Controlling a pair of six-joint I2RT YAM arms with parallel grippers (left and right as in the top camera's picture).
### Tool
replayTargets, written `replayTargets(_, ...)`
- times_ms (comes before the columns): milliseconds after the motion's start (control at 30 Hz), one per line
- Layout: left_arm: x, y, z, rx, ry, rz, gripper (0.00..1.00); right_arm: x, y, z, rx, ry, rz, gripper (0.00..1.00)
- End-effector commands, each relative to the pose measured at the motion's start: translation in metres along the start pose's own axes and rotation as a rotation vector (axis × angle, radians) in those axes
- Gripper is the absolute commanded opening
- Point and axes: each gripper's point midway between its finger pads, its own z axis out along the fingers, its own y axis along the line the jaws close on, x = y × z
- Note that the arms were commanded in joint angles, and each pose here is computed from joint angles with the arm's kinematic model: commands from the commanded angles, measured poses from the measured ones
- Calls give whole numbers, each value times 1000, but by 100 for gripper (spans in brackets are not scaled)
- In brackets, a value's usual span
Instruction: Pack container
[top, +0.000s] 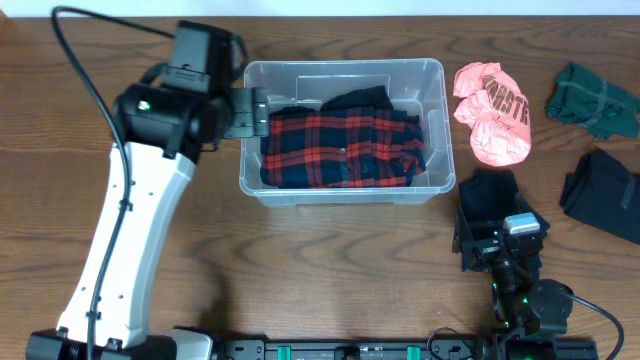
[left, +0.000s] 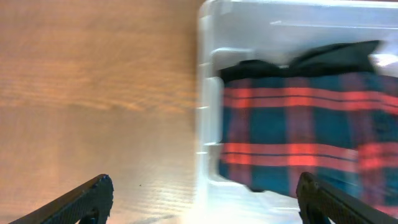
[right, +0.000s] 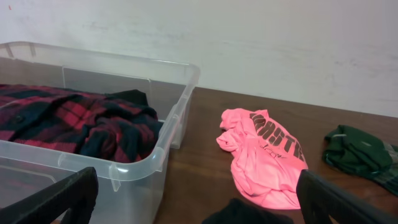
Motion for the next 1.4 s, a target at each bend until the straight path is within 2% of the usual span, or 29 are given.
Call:
replayTargets(0, 8, 26, 12, -47, 46, -43, 96, 1, -6, 0, 33, 0, -12, 99)
replayTargets(100, 19, 49, 22, -85, 89, -94, 96, -13, -8, -1, 43, -57, -21, 99)
replayTargets(267, 45, 82, 42, -119, 172, -180, 96, -72, -8, -11, 44, -297, -16, 99)
replayTargets(333, 53, 92, 51, -127, 192, -208, 96, -85, -14, -15, 79, -327, -17, 99)
replayTargets(567, 70, 109, 78, -148, 203, -250, 99, -124, -22, 4, 82, -233, -3, 99)
replayTargets(667, 71, 109, 80, -148, 204, -249, 98, -149, -30, 28, 80, -173, 8, 99)
replayTargets(767, 71, 109, 80, -153, 202, -248, 98, -164, -37, 65, 50, -49, 32, 99)
replayTargets(933, 68, 111, 80, -159, 193, -248, 98, -158, -47, 127, -51, 214, 115, 99)
replayTargets(1067, 64, 117, 80, -183, 170, -251, 98, -138, -63, 165, -61, 332, 166, 99)
replayTargets(1367, 66, 147, 77, -221, 162, -331, 98, -52, -135, 181, 59, 499, 431, 99)
